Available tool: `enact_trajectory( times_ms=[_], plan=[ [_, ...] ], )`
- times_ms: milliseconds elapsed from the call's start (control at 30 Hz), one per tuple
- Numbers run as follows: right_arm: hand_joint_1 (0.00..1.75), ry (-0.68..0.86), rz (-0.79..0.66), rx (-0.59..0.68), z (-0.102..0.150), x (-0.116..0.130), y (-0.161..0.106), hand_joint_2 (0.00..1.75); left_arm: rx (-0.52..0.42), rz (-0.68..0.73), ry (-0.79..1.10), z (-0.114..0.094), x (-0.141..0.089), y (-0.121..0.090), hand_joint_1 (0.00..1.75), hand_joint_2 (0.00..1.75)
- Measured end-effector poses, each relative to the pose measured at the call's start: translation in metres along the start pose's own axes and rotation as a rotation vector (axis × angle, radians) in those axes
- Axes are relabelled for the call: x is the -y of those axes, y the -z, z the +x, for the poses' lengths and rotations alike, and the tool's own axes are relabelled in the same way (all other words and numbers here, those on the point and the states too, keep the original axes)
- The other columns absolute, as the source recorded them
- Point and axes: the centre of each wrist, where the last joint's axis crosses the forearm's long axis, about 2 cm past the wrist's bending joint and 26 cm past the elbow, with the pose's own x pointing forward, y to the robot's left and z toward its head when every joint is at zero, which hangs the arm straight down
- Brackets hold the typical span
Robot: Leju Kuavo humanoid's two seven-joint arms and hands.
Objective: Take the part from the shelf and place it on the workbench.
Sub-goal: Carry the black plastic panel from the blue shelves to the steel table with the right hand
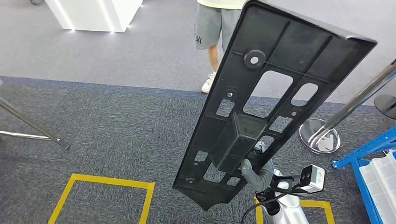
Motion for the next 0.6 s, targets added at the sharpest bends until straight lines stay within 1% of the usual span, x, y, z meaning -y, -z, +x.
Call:
enact_trajectory(
  times_ms=[167,300,467,533,600],
  plan=[
    [1.75,0.003,-0.004,0.001,-0.001,-0.001,0.001,1.75,-0.005,0.005,0.003,-0.001,-0.002,0.0,0.0,1.75],
    [1.75,-0.004,-0.015,-0.02,0.001,-0.006,-0.001,1.75,-0.055,-0.007,-0.002,-0.009,-0.001,-0.001,0.0,1.75],
    [1.75,-0.017,-0.018,-0.019,0.004,-0.008,-0.002,1.75,-0.085,-0.013,-0.014,-0.015,0.0,-0.003,0.0,1.75],
    [1.75,-0.03,-0.03,-0.025,0.008,-0.013,-0.008,1.75,-0.119,-0.02,-0.025,-0.02,0.002,-0.004,0.0,1.75],
    [1.75,-0.037,-0.04,-0.032,0.011,-0.017,-0.014,1.75,-0.129,-0.024,-0.028,-0.022,0.003,-0.005,0.0,1.75]
  ],
)
